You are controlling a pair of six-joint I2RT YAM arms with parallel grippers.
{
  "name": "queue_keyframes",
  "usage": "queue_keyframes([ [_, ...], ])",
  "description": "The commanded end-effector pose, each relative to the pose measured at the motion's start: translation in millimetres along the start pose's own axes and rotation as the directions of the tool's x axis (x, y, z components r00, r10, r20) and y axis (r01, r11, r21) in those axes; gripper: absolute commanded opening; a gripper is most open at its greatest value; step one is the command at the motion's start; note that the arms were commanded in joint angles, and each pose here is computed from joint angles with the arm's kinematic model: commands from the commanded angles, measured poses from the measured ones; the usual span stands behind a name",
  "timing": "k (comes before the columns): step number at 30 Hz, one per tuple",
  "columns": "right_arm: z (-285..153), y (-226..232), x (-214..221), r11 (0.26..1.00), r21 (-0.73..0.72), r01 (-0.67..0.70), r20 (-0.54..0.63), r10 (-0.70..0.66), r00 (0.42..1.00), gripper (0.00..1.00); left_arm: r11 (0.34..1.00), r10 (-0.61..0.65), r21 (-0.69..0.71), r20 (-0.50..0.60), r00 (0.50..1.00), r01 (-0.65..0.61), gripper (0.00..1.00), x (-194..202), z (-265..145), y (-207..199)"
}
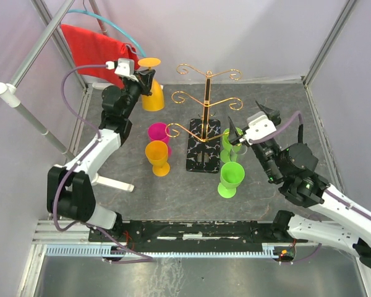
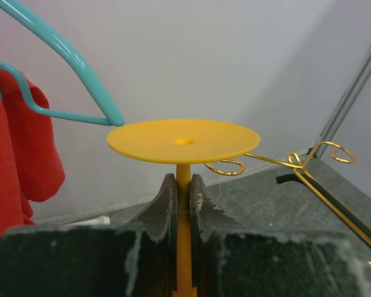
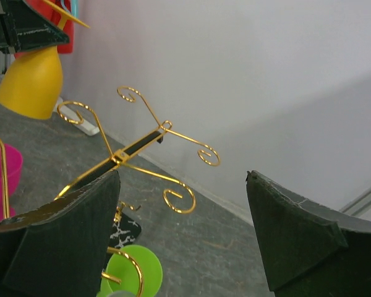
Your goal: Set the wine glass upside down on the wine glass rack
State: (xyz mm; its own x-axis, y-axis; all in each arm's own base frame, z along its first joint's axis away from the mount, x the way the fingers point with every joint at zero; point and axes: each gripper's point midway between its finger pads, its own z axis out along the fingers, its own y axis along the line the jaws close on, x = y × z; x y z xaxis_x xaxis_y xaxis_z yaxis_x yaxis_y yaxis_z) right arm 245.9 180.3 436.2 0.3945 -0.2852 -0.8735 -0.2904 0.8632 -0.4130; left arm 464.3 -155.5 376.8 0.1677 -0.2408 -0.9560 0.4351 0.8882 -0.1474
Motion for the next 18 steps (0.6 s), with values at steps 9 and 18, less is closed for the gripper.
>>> queue_keyframes([
  [9, -28.8, -8.7, 15.8, 1.0, -0.01, -0.01, -0.02, 0.01, 1.0, 0.92, 0.969, 0.067, 0.212, 0.28, 0.958, -0.13, 0.03, 19.3, 25.3, -22.6],
  [18, -33.9, -8.0, 21.2, 1.0, -0.018, -0.005, -0.026, 0.005, 1.0, 0.93, 0.934, 0.059, 0.326, 0.257, 0.964, -0.145, 0.03, 53.4, 45.5, -49.4],
])
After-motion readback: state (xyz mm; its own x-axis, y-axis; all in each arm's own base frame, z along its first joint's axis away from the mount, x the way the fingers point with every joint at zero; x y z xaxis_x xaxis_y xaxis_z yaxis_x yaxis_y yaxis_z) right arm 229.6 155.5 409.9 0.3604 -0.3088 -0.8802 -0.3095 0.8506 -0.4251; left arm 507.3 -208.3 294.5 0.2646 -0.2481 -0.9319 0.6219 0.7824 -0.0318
